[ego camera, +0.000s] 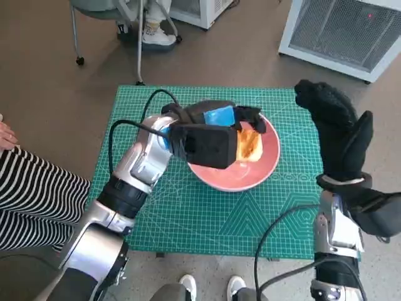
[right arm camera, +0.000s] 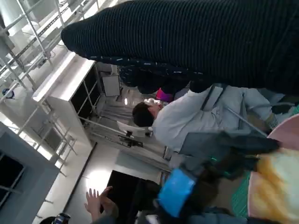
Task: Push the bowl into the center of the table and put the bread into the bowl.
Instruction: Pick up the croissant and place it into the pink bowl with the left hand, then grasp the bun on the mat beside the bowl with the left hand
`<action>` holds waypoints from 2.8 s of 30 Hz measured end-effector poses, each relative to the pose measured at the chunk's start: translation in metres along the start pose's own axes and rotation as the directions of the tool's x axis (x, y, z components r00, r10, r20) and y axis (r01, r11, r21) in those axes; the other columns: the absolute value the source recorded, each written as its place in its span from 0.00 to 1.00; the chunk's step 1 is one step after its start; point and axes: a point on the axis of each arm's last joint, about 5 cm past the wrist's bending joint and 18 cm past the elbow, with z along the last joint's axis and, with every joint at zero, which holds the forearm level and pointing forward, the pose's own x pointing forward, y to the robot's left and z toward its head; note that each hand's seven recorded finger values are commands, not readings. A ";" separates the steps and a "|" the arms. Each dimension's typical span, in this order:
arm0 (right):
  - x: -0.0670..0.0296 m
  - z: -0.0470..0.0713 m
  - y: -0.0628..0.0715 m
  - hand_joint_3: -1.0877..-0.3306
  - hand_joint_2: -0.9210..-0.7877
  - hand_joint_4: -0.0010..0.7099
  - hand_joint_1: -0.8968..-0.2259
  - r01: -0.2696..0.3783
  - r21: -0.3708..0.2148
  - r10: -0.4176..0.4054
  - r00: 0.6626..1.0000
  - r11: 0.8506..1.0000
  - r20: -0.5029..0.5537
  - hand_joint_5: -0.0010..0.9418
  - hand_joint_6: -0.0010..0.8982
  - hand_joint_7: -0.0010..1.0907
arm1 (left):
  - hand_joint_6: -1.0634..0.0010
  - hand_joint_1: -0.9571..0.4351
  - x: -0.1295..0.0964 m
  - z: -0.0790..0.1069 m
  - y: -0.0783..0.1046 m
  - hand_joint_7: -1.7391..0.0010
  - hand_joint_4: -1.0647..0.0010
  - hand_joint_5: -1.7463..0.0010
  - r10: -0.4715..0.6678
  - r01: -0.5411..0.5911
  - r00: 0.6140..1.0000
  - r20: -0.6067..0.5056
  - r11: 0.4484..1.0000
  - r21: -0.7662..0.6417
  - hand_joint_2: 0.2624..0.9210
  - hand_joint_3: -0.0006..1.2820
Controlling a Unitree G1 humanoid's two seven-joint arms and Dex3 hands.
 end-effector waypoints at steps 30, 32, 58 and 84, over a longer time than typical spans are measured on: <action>-0.0050 0.002 0.001 0.53 0.00 0.21 0.31 -0.004 -0.003 0.004 1.000 1.000 -0.023 0.00 0.11 0.33 | 0.74 0.48 -0.108 -0.039 0.076 0.98 0.91 1.00 0.213 -0.210 0.974 -0.083 0.977 0.045 0.74 0.00; -0.0051 0.001 0.001 0.53 0.00 0.21 0.31 -0.004 -0.002 0.004 1.000 1.000 -0.023 0.00 0.11 0.33 | 0.74 0.48 -0.111 -0.042 0.077 0.98 0.91 1.00 0.222 -0.217 0.970 -0.105 0.975 0.051 0.74 0.00; -0.0053 0.002 -0.002 0.54 0.00 0.22 0.31 -0.025 0.008 0.025 0.999 1.000 -0.033 0.00 0.11 0.33 | 0.75 0.47 -0.114 -0.087 0.059 1.00 0.92 1.00 0.174 -0.166 0.916 -0.361 0.985 0.051 0.75 0.00; -0.0067 0.004 -0.010 0.53 0.00 0.21 0.32 -0.023 -0.016 0.022 0.999 1.000 -0.041 0.00 0.11 0.33 | 0.77 0.49 -0.072 -0.111 0.021 1.00 0.92 1.00 -0.039 0.003 0.859 -0.510 0.997 -0.072 0.76 0.00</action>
